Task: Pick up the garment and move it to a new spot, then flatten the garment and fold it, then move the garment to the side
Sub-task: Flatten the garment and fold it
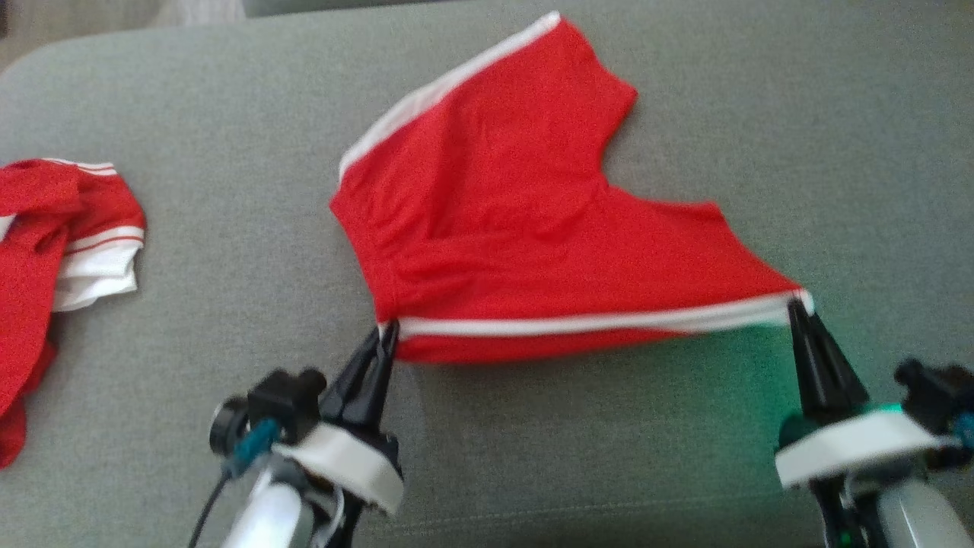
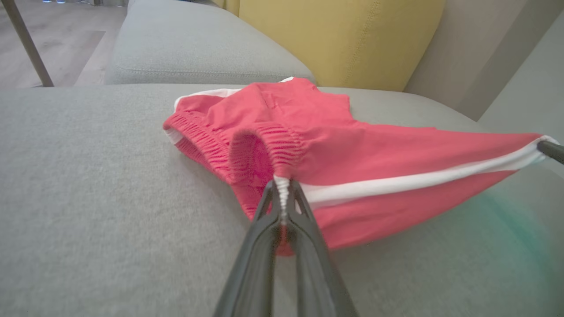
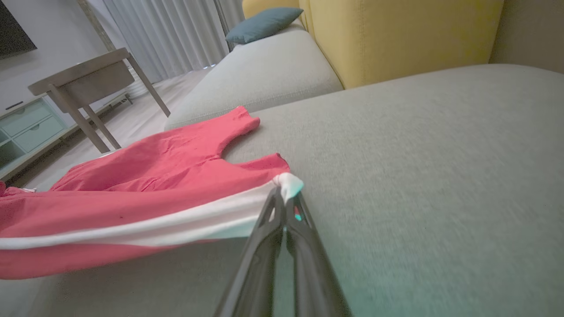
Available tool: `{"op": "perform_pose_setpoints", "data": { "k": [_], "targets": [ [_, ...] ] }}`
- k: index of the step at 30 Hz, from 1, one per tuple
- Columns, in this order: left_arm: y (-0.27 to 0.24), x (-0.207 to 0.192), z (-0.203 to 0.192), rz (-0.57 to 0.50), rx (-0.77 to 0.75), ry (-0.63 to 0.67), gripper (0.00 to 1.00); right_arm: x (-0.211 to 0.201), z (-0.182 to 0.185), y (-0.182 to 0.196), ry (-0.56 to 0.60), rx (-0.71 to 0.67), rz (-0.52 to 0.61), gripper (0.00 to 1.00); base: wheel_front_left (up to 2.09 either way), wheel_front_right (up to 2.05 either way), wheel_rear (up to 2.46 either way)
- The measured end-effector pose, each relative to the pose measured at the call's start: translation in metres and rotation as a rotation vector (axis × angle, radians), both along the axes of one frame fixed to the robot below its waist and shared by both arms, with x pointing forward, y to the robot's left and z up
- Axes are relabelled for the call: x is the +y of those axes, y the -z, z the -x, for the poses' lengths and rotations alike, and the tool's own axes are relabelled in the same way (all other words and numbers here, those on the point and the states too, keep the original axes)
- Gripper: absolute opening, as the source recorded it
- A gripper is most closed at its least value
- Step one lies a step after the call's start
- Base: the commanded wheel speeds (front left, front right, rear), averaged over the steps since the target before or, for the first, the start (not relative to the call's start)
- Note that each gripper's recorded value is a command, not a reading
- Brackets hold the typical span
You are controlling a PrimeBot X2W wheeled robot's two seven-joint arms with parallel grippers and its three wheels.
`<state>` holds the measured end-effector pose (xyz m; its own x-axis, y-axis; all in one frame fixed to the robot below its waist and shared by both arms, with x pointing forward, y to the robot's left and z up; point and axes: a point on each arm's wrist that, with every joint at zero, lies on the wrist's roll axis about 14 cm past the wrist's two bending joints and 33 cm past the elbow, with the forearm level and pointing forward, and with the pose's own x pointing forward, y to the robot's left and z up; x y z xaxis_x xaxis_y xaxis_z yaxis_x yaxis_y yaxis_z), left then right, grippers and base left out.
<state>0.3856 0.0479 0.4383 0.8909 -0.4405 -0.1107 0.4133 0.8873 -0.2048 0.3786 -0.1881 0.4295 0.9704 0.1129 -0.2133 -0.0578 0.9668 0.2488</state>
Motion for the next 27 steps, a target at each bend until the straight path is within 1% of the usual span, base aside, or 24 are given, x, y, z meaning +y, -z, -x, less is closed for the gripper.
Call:
{"op": "perform_pose_setpoints", "data": {
  "k": [4, 7, 12, 15, 17, 19, 21, 23, 27],
  "targets": [
    [-0.008, 0.000, 0.024, -0.002, 0.011, 0.007, 0.00, 0.001, 0.031, -0.009, 0.028, 0.033, -0.009, 0.00, 0.00, 0.00, 0.00],
    [-0.015, 0.001, 0.035, 0.000, 0.014, 0.006, 0.00, 0.000, 0.046, -0.017, 0.041, 0.050, -0.001, 0.00, 0.00, 0.00, 0.00],
    [-0.032, 0.002, 0.036, 0.037, 0.001, -0.020, 0.00, -0.006, 0.045, -0.036, 0.043, 0.034, 0.036, 0.00, 0.00, 0.00, 0.00],
    [-0.032, 0.004, 0.032, 0.046, 0.016, -0.027, 0.00, -0.008, 0.040, -0.034, 0.040, 0.055, 0.047, 0.00, 0.00, 0.00, 0.00],
    [-0.034, 0.005, 0.024, 0.053, 0.019, -0.035, 0.00, -0.008, 0.028, -0.034, 0.028, 0.055, 0.057, 0.00, 0.00, 0.00, 0.00],
    [-0.039, 0.010, 0.010, 0.066, 0.002, -0.055, 0.00, -0.008, 0.008, -0.037, 0.011, 0.036, 0.074, 0.00, 0.00, 0.00, 0.00],
    [-0.043, 0.013, -0.007, 0.077, -0.015, -0.071, 0.00, -0.010, -0.017, -0.039, -0.012, 0.026, 0.101, 0.00, 0.00, 0.00, 0.00],
    [-0.045, 0.013, -0.023, 0.084, -0.032, -0.072, 0.00, -0.005, -0.043, -0.042, -0.039, 0.004, 0.103, 0.00, 0.00, 0.00, 0.00],
    [-0.041, 0.018, -0.051, 0.091, -0.046, -0.099, 0.00, 0.005, -0.095, -0.038, -0.102, -0.002, 0.127, 0.00, 0.00, 0.00, 0.00]
  ]
}}
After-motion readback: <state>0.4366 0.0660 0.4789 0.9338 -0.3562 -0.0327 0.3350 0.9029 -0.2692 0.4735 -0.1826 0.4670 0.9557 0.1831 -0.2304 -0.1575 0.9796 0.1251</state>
